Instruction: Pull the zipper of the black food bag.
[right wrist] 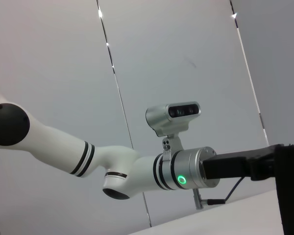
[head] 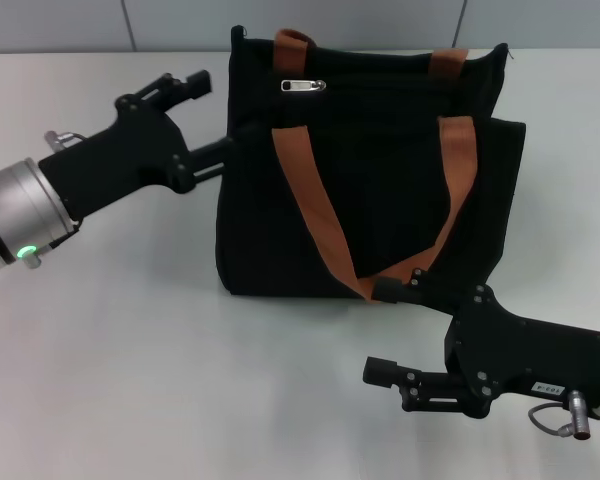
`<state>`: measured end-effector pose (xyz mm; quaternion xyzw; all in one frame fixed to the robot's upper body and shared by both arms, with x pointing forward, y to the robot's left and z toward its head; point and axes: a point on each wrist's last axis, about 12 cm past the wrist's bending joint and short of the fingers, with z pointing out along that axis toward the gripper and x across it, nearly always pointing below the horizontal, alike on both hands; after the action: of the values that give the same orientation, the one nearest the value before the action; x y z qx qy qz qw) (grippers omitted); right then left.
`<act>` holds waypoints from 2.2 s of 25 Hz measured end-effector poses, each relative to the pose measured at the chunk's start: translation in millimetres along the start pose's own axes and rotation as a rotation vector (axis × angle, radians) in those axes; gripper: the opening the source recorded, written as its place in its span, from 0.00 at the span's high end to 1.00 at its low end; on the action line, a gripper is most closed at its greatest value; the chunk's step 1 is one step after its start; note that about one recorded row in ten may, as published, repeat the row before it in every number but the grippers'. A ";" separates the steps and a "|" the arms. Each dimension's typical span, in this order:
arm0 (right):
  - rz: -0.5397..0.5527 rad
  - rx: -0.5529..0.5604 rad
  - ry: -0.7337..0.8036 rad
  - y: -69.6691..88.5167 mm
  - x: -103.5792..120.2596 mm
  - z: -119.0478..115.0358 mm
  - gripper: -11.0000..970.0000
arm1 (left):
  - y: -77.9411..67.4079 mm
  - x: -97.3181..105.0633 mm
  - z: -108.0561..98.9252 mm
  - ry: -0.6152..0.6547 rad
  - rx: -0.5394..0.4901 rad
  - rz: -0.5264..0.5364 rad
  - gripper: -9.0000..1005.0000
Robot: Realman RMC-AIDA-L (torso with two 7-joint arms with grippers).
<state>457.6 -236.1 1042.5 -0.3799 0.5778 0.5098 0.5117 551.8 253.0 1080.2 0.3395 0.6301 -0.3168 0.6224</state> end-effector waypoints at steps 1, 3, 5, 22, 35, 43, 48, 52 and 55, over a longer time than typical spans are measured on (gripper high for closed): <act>0.002 0.000 -0.001 0.4 0.3 -0.1 0.13 | 0.0 0.0 0.0 0.000 0.000 0.000 0.17; 0.004 -0.001 -0.002 0.9 0.5 -0.1 0.13 | -2.3 -0.7 3.5 0.007 0.023 0.012 0.17; 0.005 -0.002 -0.003 1.3 0.7 0.0 0.13 | -4.3 -2.3 8.2 0.014 0.050 0.026 0.17; -0.001 0.000 -0.014 -0.1 -0.5 2.9 0.13 | -0.5 -8.6 19.8 0.004 0.044 0.052 0.32; 0.035 0.068 -0.170 2.1 -7.7 2.0 0.13 | -0.2 -16.0 24.5 -0.042 0.054 0.041 0.70; 0.133 0.137 -0.319 -3.6 -18.3 1.2 0.13 | -2.0 -24.6 32.1 -0.087 0.088 0.041 0.89; 0.272 0.111 -0.411 -5.8 -26.0 7.3 0.13 | -8.4 -30.0 42.5 -0.132 0.112 0.056 0.96; 0.283 0.151 -0.470 -9.3 -29.5 4.7 0.13 | -14.2 -35.8 49.0 -0.180 0.133 0.104 0.96; 0.305 0.159 -0.496 -9.4 -30.4 2.8 0.13 | -20.1 -37.2 53.6 -0.190 0.169 0.159 0.96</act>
<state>473.0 -237.7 1070.5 -0.1115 0.5237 0.6110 0.5831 565.6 196.2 1115.5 0.4079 0.5108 -0.3491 0.6714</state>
